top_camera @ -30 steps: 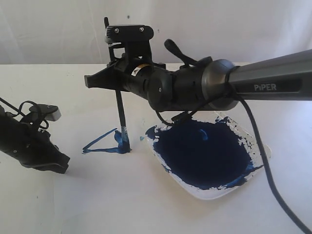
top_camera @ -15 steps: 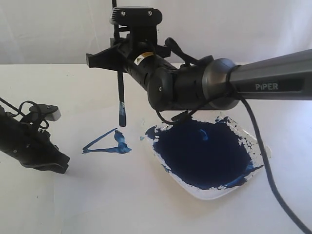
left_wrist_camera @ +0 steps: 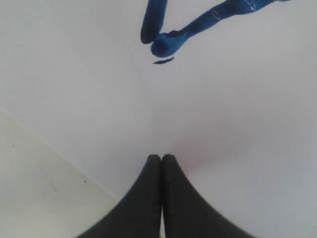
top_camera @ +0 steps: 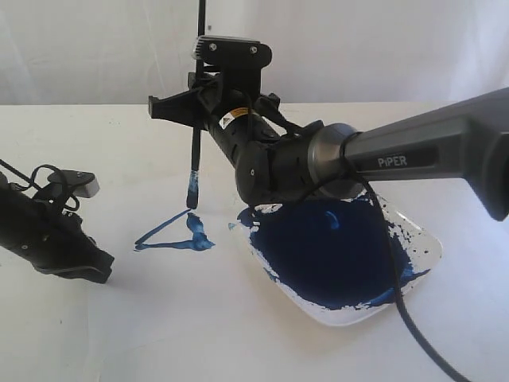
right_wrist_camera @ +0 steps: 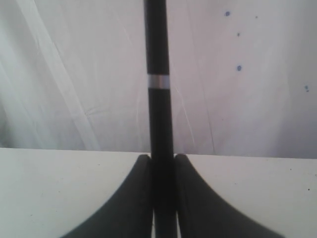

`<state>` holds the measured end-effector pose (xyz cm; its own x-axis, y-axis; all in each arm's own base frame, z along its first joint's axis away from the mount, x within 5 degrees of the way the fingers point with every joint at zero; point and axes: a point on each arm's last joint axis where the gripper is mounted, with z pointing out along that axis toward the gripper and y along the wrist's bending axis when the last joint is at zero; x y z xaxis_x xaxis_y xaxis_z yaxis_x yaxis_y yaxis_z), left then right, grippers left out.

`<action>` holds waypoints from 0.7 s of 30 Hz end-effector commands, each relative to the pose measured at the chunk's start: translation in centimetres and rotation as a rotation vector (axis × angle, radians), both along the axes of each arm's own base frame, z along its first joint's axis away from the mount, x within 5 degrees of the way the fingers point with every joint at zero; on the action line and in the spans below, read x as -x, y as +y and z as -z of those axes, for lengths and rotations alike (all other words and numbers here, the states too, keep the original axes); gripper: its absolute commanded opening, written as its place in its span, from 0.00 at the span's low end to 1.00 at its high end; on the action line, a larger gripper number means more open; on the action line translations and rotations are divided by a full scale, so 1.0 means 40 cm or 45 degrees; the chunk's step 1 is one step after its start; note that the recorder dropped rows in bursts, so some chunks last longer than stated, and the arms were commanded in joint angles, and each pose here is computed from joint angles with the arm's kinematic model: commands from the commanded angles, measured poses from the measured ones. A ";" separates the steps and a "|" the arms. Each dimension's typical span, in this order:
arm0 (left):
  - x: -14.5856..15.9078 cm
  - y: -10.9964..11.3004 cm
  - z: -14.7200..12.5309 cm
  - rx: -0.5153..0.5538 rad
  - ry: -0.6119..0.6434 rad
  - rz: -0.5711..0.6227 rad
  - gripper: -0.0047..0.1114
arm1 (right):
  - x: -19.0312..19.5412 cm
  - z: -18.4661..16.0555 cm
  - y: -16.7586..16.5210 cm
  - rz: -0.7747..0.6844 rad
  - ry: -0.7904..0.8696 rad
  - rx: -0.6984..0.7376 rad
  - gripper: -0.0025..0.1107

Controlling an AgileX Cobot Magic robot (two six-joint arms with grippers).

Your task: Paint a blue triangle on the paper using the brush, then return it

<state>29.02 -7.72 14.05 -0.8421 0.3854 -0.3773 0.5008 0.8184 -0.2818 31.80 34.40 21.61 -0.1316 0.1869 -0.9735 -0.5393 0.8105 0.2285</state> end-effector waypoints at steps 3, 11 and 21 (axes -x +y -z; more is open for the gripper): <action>0.008 -0.002 0.003 0.013 0.020 0.002 0.04 | -0.007 0.010 -0.001 0.016 0.001 -0.055 0.02; 0.008 -0.002 0.003 0.013 0.020 0.002 0.04 | -0.008 0.007 -0.002 0.021 -0.013 -0.064 0.02; 0.009 -0.003 0.003 0.015 0.024 0.005 0.04 | -0.008 0.007 -0.002 0.021 -0.014 -0.061 0.02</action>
